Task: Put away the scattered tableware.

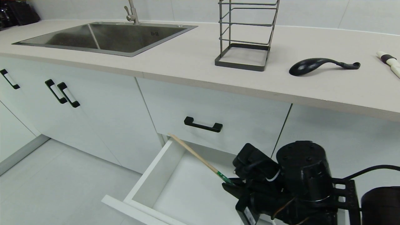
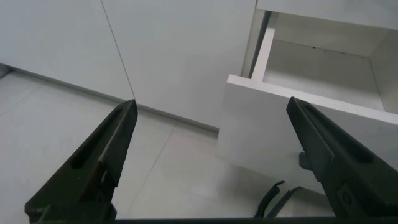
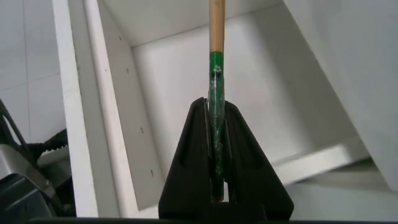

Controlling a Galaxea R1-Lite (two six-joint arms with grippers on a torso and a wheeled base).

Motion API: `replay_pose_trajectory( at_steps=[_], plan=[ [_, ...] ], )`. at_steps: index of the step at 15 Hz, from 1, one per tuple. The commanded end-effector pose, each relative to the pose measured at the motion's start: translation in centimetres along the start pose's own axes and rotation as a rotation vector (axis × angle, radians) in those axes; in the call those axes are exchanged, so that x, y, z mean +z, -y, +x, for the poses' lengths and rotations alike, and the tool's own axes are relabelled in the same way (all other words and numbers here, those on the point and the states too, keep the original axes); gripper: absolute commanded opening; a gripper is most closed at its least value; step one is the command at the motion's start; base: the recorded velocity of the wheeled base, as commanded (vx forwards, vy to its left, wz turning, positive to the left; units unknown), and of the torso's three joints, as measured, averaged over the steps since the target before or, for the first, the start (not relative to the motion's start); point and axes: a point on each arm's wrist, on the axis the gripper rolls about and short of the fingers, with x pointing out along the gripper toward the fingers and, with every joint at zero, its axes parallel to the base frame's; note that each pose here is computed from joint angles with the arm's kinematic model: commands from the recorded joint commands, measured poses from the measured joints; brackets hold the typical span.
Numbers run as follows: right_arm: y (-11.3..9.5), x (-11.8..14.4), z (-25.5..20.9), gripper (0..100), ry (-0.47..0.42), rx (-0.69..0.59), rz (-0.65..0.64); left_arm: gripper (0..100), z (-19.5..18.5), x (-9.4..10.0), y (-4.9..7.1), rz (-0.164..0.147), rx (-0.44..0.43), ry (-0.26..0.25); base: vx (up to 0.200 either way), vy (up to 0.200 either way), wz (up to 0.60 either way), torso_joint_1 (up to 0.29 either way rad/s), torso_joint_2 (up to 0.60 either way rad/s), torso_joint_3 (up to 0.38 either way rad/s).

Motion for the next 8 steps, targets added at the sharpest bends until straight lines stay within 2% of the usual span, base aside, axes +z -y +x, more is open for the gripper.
replay_pose_trajectory(
  at_steps=[1,4,8],
  plan=[
    [-1.0,-0.4,2.4,0,-0.029,0.010,-0.014,100,0.0,0.0,0.0,-0.001,0.001,0.000,0.000,0.000,0.00,0.000,0.00,0.000],
    [-1.0,-0.6,3.4,0,-0.049,-0.065,-0.017,100,0.0,0.0,0.0,-0.001,0.001,0.000,0.000,0.000,0.00,0.000,0.00,0.000],
    [-1.1,-1.6,4.6,0,-0.094,-0.083,-0.024,100,0.0,0.0,0.0,-0.001,0.001,0.000,0.000,0.000,0.00,0.000,0.00,0.000]
  ],
)
